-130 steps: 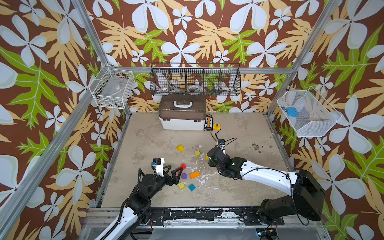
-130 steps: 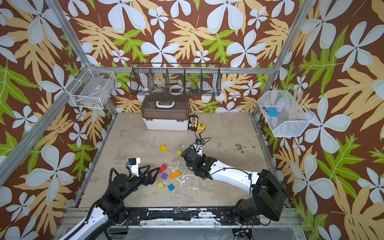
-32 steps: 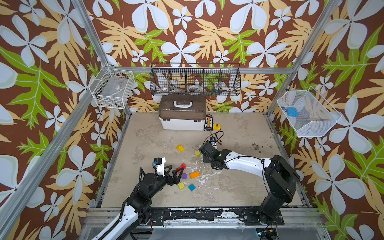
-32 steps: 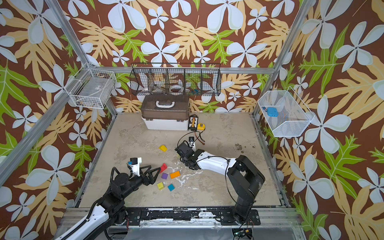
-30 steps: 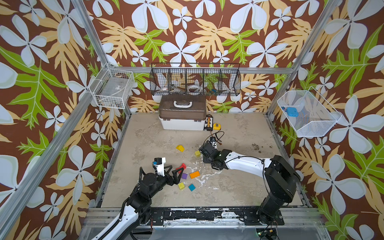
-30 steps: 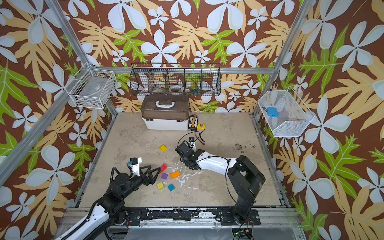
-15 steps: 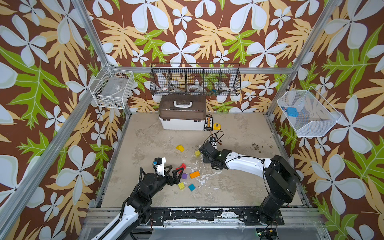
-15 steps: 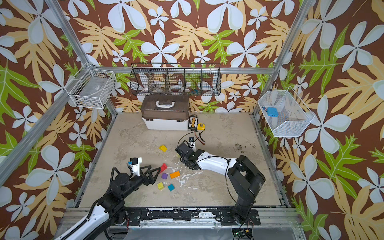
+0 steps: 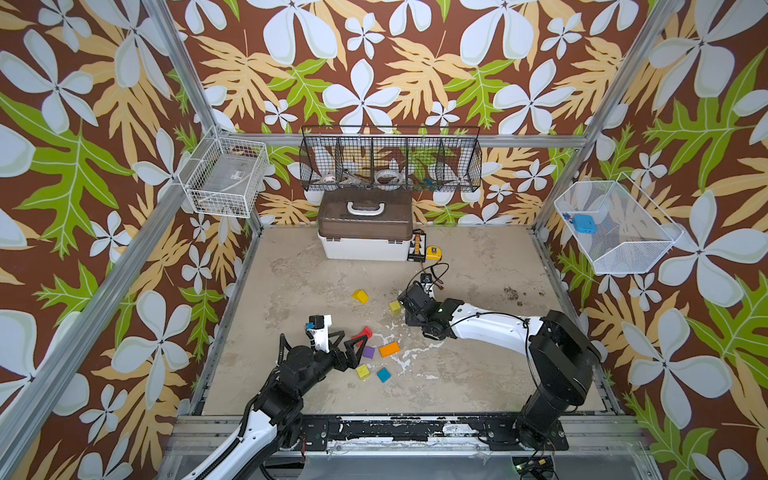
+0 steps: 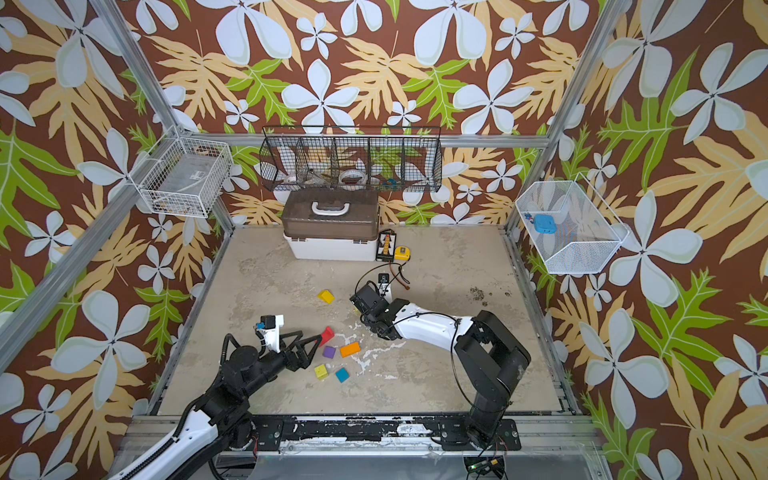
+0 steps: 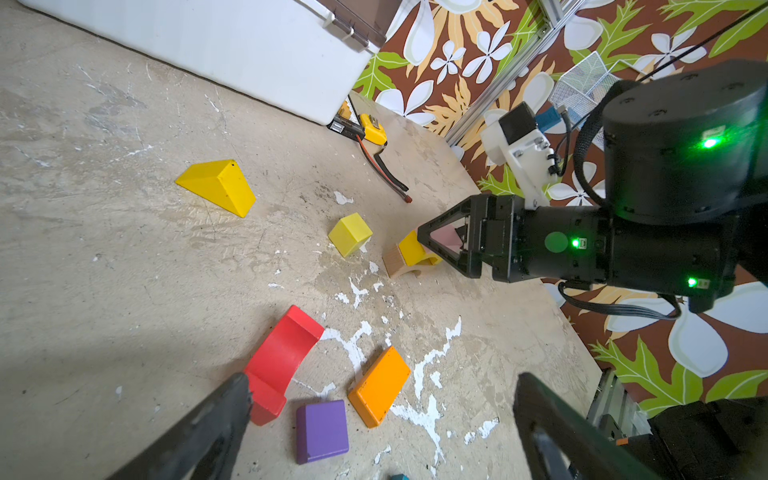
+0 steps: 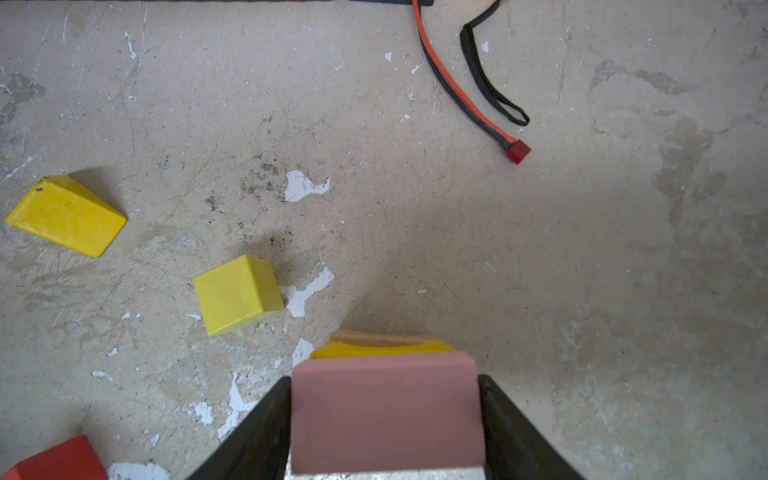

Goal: Build the wood block tower
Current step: 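Hold the pink block steady on the yellow block with the right gripper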

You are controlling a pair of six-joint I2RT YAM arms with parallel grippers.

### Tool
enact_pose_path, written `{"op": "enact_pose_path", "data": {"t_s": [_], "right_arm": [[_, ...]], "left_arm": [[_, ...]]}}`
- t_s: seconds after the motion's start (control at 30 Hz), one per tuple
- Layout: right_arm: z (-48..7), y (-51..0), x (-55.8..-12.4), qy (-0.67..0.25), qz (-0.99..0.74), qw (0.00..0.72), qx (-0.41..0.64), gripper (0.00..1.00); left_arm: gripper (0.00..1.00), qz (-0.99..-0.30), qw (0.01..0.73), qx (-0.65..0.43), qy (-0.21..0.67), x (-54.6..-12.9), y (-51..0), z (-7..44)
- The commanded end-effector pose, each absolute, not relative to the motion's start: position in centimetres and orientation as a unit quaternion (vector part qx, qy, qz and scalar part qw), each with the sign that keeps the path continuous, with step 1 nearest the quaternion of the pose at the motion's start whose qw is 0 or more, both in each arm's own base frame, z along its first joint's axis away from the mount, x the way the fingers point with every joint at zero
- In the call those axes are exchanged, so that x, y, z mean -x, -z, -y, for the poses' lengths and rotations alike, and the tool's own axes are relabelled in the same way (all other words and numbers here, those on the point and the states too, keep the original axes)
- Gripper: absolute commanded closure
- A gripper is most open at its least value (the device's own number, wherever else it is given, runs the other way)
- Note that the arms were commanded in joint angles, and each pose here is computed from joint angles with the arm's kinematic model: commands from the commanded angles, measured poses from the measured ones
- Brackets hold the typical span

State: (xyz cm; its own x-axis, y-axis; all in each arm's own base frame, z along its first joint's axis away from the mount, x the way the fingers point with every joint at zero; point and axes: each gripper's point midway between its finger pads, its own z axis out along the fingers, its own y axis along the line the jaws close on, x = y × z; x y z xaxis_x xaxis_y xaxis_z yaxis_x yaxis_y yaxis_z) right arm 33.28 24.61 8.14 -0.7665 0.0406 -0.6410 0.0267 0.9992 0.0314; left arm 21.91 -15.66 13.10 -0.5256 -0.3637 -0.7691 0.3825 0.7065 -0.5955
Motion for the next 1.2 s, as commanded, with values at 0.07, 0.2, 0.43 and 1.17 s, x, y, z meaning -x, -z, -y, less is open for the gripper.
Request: {"op": "enact_pose_path", "data": {"t_s": [0.07, 0.2, 0.43, 1.17], "right_arm": [[-24.54, -8.59, -33.54, -0.011, -0.937, 0.347, -0.025, 0.30], [-24.54, -8.57, -33.61, -0.009, -0.937, 0.349, -0.026, 0.29], [-24.37, -8.16, -33.94, -0.005, -0.937, 0.347, -0.030, 0.29], [-24.49, -8.15, -34.20, -0.007, -0.937, 0.348, -0.040, 0.30]], "left_arm": [[0.00, -0.773, 0.498, -0.008, 0.392, -22.04, -14.13, 15.85], [0.00, -0.773, 0.498, -0.008, 0.392, -22.04, -14.12, 15.85], [0.00, -0.774, 0.497, -0.009, 0.393, -22.00, -14.08, 15.88], [0.00, -0.773, 0.497, -0.009, 0.394, -22.00, -14.12, 15.92]]}}
